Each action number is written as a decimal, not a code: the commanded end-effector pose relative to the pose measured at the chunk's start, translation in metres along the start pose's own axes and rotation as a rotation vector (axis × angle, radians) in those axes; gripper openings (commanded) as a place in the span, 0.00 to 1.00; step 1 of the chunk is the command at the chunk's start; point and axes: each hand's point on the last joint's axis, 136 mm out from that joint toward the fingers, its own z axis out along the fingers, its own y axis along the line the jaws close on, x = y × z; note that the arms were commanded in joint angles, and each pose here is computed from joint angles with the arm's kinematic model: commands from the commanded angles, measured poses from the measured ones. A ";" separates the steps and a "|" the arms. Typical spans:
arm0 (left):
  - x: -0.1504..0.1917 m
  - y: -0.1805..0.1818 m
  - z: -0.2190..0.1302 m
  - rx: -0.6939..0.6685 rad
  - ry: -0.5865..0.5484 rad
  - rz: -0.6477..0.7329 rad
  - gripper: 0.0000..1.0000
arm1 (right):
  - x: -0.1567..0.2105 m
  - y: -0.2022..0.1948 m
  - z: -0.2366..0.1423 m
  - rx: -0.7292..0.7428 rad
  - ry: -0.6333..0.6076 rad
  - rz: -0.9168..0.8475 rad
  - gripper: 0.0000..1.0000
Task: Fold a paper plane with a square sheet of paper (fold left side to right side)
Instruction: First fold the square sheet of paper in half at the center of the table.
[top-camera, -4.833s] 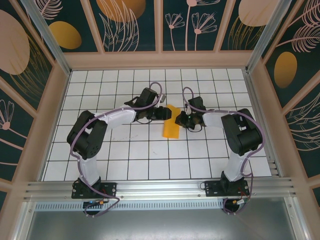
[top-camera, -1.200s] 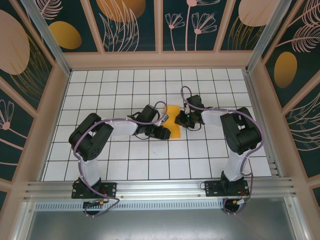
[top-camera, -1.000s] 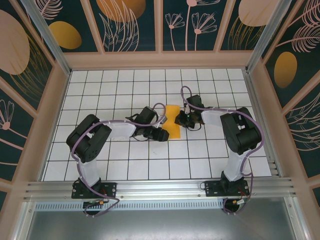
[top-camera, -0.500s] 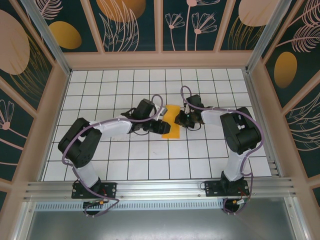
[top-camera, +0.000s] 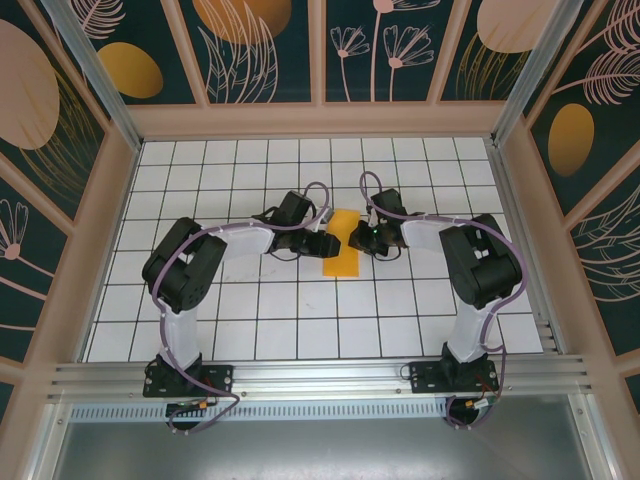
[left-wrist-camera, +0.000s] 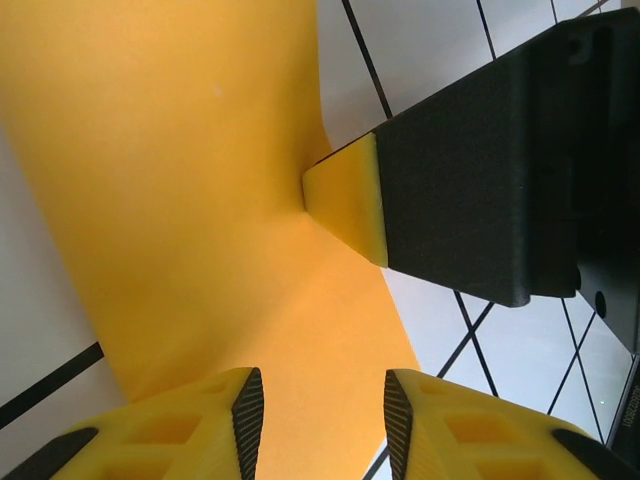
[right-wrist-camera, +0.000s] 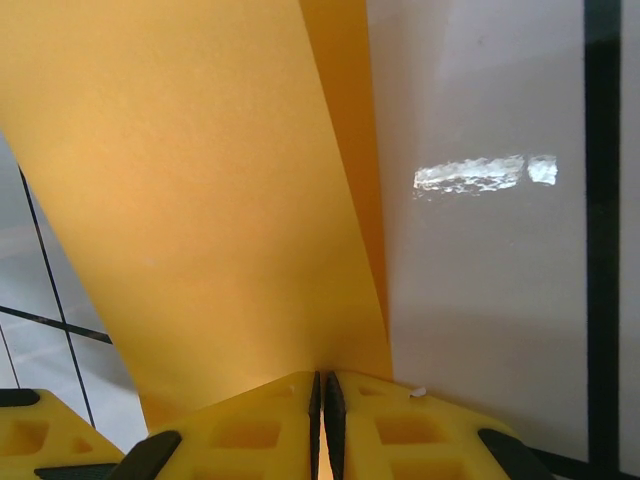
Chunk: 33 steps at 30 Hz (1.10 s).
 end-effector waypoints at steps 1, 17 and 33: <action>-0.001 0.003 0.004 -0.010 0.005 0.017 0.40 | 0.034 -0.042 0.019 0.154 0.104 0.029 0.17; 0.036 0.018 0.016 -0.075 0.093 0.049 0.38 | 0.035 -0.044 0.018 0.171 0.108 0.026 0.17; 0.078 0.009 0.008 -0.087 0.158 0.108 0.39 | 0.036 -0.045 0.020 0.172 0.112 0.028 0.17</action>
